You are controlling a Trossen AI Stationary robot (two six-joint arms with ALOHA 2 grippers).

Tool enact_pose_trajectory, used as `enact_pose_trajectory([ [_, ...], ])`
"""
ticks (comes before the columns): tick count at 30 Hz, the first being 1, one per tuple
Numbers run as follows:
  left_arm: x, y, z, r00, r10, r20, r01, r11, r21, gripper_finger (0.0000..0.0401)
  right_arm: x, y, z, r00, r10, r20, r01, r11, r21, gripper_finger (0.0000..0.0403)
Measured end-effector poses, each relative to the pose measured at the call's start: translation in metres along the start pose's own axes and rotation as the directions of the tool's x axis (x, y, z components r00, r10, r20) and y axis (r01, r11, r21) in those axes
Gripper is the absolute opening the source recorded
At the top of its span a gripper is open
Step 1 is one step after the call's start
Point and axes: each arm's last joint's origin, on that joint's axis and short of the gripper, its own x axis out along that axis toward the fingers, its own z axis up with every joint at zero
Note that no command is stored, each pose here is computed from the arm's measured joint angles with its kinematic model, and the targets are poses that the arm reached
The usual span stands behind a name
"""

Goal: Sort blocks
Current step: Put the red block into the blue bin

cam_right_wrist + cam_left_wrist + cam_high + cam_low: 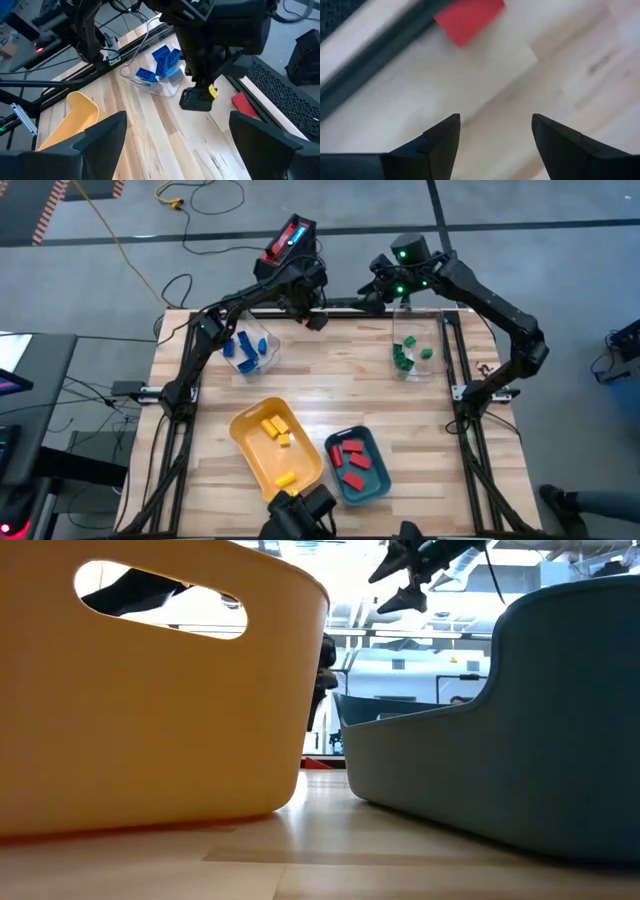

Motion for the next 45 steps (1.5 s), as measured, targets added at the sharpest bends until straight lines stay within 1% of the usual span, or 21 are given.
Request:
enact_pose_trajectory([
  [3,-0.010,-0.008,-0.004,1.000,-0.001,-0.004,0.001,0.998,0.055,0.0240,0.001,0.002,0.000,1.000,0.009,-0.002,-0.009,1.000,-0.004,0.0365],
  [5,-0.022,-0.012,-0.002,0.999,-0.011,0.033,0.008,0.994,0.107,0.0240,0.002,0.004,0.000,1.000,0.013,-0.003,-0.013,1.000,-0.008,0.0365],
  [7,-0.030,-0.014,0.001,0.995,-0.016,0.101,0.001,0.990,0.142,0.0240,0.002,0.004,0.000,1.000,0.008,0.001,-0.008,1.000,-0.015,0.0365],
  [11,-0.035,-0.012,0.011,0.975,-0.037,0.217,-0.002,0.984,0.176,0.0240,0.003,-0.005,0.000,0.995,-0.097,0.019,0.098,0.993,-0.064,0.0365],
  [13,-0.038,-0.013,0.013,0.968,-0.042,0.247,-0.003,0.984,0.178,0.0239,0.003,-0.013,-0.003,0.992,-0.119,0.030,0.121,0.990,-0.067,0.0365],
  [14,-0.044,-0.014,0.013,0.962,-0.026,0.270,-0.024,0.984,0.178,0.0238,0.002,-0.018,-0.007,0.990,-0.134,0.037,0.136,0.988,-0.066,0.0365],
  [15,-0.053,-0.019,0.012,0.947,-0.002,0.322,-0.060,0.981,0.186,0.0234,0.002,-0.024,-0.011,0.988,-0.148,0.040,0.150,0.987,-0.065,0.0365],
  [18,-0.093,-0.031,0.007,0.866,0.063,0.496,-0.170,0.970,0.174,0.0215,0.008,-0.040,-0.032,0.983,-0.172,0.058,0.175,0.984,-0.046,0.0363],
  [20,-0.108,-0.035,0.002,0.826,0.067,0.560,-0.190,0.968,0.164,0.0203,0.017,-0.050,-0.049,0.982,-0.182,0.055,0.184,0.983,-0.027,0.0360],
  [21,-0.111,-0.035,0.000,0.814,0.062,0.577,-0.188,0.969,0.161,0.0198,0.021,-0.053,-0.055,0.981,-0.183,0.059,0.184,0.982,-0.026,0.0358],
  [23,-0.110,-0.032,-0.007,0.816,0.067,0.575,-0.190,0.969,0.157,0.0190,0.029,-0.058,-0.063,0.981,-0.184,0.058,0.186,0.982,-0.031,0.0355],
  [26,-0.114,-0.027,-0.024,0.802,0.061,0.595,-0.181,0.973,0.145,0.0183,0.049,-0.068,-0.071,0.981,-0.193,0.000,0.193,0.980,-0.044,0.0351],
  [28,-0.119,-0.024,-0.041,0.784,0.048,0.619,-0.166,0.977,0.134,0.0181,0.067,-0.074,-0.079,0.981,-0.189,-0.049,0.186,0.981,-0.051,0.0347],
  [30,-0.118,-0.022,-0.059,0.772,0.035,0.635,-0.147,0.981,0.124,0.0181,0.087,-0.076,-0.082,0.982,-0.176,-0.074,0.170,0.983,-0.070,0.0341],
  [33,-0.119,-0.019,-0.090,0.755,0.017,0.656,-0.110,0.989,0.101,0.0180,0.115,-0.077,-0.080,0.983,-0.149,-0.107,0.138,0.985,-0.099,0.0332],
  [36,-0.129,-0.012,-0.119,0.727,0.004,0.687,-0.072,0.995,0.071,0.0180,0.142,-0.074,-0.073,0.980,-0.124,-0.157,0.105,0.987,-0.125,0.0327],
  [38,-0.130,-0.006,-0.136,0.727,0.021,0.687,-0.071,0.996,0.045,0.0180,0.155,-0.071,-0.064,0.976,-0.118,-0.180,0.090,0.983,-0.157,0.0325],
  [40,-0.131,0.000,-0.150,0.722,0.042,0.691,-0.070,0.997,0.013,0.0180,0.168,-0.070,-0.057,0.967,-0.129,-0.219,0.092,0.981,-0.169,0.0325],
  [41,-0.130,0.002,-0.156,0.727,0.045,0.685,-0.067,0.998,0.007,0.0180,0.176,-0.071,-0.056,0.961,-0.128,-0.245,0.087,0.981,-0.172,0.0325],
  [43,-0.131,0.004,-0.165,0.720,0.041,0.693,-0.045,0.999,-0.012,0.0180,0.190,-0.072,-0.055,0.946,-0.137,-0.292,0.085,0.979,-0.185,0.0325],
  [45,-0.129,0.006,-0.172,0.728,0.043,0.685,-0.037,0.999,-0.023,0.0180,0.200,-0.071,-0.051,0.938,-0.162,-0.305,0.095,0.970,-0.222,0.0325],
])
